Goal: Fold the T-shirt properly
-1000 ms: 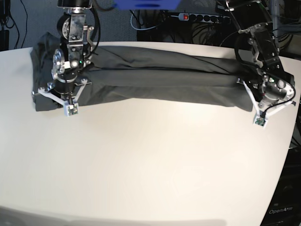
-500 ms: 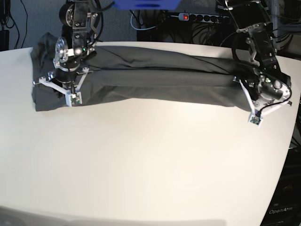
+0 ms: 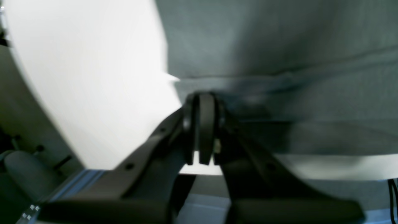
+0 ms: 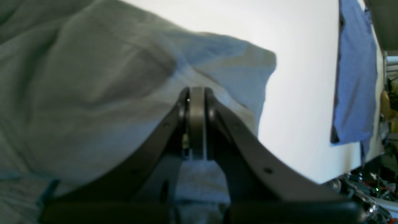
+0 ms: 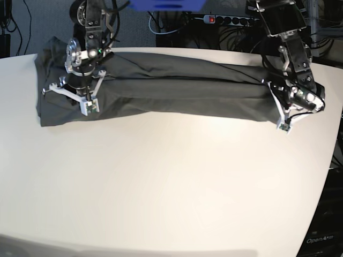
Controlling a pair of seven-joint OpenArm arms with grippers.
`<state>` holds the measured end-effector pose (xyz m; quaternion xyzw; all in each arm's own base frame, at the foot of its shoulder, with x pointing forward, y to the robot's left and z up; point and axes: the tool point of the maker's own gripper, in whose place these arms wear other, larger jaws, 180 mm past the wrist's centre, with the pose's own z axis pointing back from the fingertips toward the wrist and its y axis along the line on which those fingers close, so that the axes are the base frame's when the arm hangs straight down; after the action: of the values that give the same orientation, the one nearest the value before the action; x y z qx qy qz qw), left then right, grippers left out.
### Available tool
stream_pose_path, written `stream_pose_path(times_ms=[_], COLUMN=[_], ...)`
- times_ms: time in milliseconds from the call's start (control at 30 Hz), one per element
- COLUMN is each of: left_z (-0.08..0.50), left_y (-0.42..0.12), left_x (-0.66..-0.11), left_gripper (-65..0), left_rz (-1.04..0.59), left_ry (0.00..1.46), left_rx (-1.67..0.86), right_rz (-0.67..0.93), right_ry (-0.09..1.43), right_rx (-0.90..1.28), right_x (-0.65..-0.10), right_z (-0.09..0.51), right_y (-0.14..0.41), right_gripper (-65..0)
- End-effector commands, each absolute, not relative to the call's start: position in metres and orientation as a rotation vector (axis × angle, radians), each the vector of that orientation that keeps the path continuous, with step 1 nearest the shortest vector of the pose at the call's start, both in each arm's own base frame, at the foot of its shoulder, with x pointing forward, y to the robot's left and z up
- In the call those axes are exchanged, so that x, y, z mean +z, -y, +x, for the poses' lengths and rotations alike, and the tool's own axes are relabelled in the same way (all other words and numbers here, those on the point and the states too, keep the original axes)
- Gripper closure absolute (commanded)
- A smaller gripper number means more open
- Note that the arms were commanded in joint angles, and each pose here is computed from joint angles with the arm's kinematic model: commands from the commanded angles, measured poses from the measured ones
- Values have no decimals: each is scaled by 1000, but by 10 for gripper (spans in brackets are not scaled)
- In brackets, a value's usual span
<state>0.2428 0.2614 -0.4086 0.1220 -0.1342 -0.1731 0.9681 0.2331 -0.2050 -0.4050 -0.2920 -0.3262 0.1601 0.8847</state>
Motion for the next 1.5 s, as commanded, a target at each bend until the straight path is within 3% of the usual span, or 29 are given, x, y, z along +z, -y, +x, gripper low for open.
stream_pose_path(times_ms=[0,400,667,1200,1467], left_z=[254,242,246,260,267], left_y=[-265,-257,-265,-276,-282], left_x=[-399,-448,-455,-442,-408], left_gripper=[-22,-22,-22,-22,-23], left_rz=[266,156,148,181,257], left_ry=[312,255,240,263,299], left_rx=[-348,-342,-336,-333,-338], right_rz=[-621,-543,-538,-492,-491], right_ry=[700,613,611,595,594], right_rx=[334,399,407,359,358], right_x=[-401,-458,-466,-479,-479], right_z=[238,230,251,263,262], right_y=[205,192,193,207,207], right_gripper=[-3,-3,-3,-3,-3])
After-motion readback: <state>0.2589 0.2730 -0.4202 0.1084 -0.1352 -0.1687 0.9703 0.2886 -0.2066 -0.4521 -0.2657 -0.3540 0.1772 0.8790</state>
